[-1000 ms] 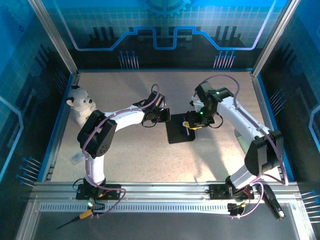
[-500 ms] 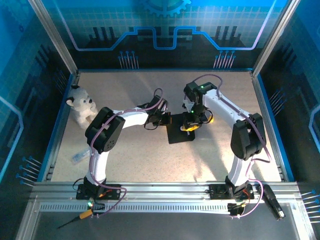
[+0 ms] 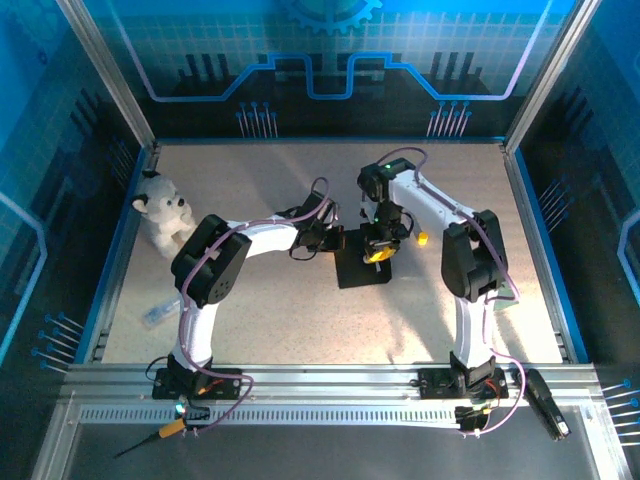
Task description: Place the letter into the envelope and seal it
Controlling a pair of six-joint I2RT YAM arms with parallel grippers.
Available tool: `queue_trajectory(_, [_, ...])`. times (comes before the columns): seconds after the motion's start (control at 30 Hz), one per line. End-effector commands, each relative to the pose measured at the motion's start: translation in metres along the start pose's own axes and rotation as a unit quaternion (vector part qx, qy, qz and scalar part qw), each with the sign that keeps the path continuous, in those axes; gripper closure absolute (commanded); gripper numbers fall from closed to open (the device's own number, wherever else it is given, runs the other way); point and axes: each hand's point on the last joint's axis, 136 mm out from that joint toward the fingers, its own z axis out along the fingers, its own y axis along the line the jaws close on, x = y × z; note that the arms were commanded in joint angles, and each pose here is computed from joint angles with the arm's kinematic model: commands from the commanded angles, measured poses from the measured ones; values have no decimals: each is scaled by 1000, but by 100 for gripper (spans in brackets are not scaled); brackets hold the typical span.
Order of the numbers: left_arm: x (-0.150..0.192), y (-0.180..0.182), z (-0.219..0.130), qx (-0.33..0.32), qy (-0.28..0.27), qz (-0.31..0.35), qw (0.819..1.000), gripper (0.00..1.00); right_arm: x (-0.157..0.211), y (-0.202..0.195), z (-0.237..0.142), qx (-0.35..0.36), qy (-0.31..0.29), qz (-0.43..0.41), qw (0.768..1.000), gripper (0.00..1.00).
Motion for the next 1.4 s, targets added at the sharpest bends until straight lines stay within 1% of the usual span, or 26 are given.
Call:
queue_trajectory(0.0, [17,1,2,1,25,18,1000,100,5,-3,1,25,31,-9,999,93])
queue_trajectory(0.3, [22,1,-1,2,31,33,999,100,-18,-12,12,45,42,-3,998,95])
queue_trajectory(0.73, [25,1,-1,2,35,42,998,100,-51,-14,26,37,38,4,999,96])
queue_trajectory(0.9, [27,2,0,1,37,39,999,100,-55,-12,9,32,13,6,999,97])
queue_trajectory(1.0, [28,4,1,-1,38,36,999,100,-52,-10,-10,24,-9,7,1000,97])
queue_trajectory(1.17, [31,8,3,-8,42,30,999,100,-36,1,-48,-9,-45,3,999,97])
queue_trajectory(1.27, [32,9,4,-10,42,29,999,100,-21,7,-61,-28,-47,1,999,97])
queue_trajectory(1.37, [31,10,5,-10,42,28,999,100,-3,6,-61,-25,-28,-5,999,97])
